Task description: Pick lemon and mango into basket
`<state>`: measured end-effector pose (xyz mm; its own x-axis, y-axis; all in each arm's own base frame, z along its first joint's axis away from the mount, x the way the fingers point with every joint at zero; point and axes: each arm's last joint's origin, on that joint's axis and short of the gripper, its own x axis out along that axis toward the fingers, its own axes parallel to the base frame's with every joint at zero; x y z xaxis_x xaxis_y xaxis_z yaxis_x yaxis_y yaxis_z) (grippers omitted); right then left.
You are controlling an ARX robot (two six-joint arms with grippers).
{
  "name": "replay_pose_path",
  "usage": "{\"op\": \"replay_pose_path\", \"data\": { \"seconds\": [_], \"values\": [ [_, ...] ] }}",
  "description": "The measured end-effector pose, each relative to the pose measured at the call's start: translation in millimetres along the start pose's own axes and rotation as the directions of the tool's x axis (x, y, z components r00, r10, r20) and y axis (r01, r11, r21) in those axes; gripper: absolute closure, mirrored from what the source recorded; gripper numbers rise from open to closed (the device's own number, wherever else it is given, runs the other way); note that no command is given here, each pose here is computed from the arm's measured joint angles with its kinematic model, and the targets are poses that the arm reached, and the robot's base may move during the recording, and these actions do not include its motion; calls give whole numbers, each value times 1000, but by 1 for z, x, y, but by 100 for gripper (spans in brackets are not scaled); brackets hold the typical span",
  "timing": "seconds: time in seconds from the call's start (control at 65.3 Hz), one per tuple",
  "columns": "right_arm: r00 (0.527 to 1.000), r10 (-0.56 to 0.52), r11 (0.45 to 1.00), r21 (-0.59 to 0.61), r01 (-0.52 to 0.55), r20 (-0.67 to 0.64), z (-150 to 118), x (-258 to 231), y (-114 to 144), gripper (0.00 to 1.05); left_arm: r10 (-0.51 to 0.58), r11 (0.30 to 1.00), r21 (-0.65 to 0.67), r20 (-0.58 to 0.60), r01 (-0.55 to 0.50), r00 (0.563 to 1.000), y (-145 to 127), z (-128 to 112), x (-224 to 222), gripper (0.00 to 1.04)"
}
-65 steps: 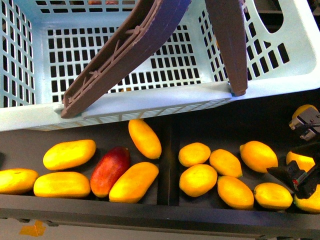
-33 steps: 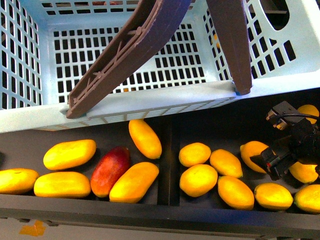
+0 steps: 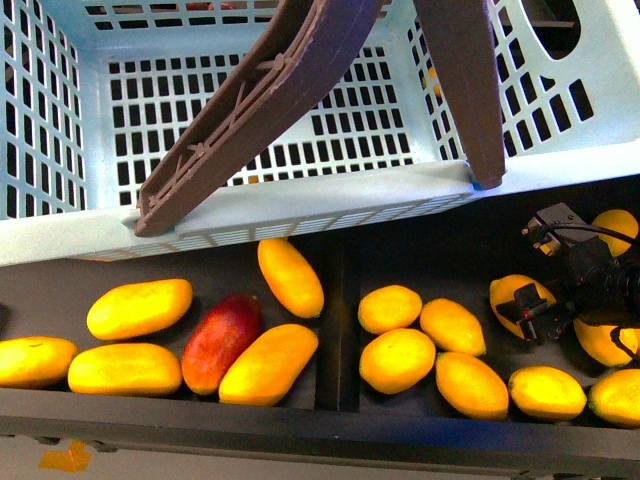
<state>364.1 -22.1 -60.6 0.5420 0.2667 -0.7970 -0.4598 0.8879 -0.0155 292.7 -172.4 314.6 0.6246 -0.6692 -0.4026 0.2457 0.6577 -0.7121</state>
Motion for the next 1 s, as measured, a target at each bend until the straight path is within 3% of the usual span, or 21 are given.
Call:
{"op": "replay_pose_path", "data": {
  "seconds": [0.245,0.46,0.659,0.996],
  "values": [
    [998,-45,992,120,40,45,-2,-9,-13,42,0,1000,0,0,0,1000,0,0,0,100],
    [954,-184,950,290,111,237,21,-68,-49,42,0,1000,0,0,0,1000,0,0,0,100],
    [863,-251,932,352,92,438,58,-144,-62,43,0,1000,0,0,0,1000,0,0,0,100],
    [656,-212,945,323,-52,725,134,-244,-28,43,2,1000,0,2,-2,1000,0,0,0,100]
  ]
}}
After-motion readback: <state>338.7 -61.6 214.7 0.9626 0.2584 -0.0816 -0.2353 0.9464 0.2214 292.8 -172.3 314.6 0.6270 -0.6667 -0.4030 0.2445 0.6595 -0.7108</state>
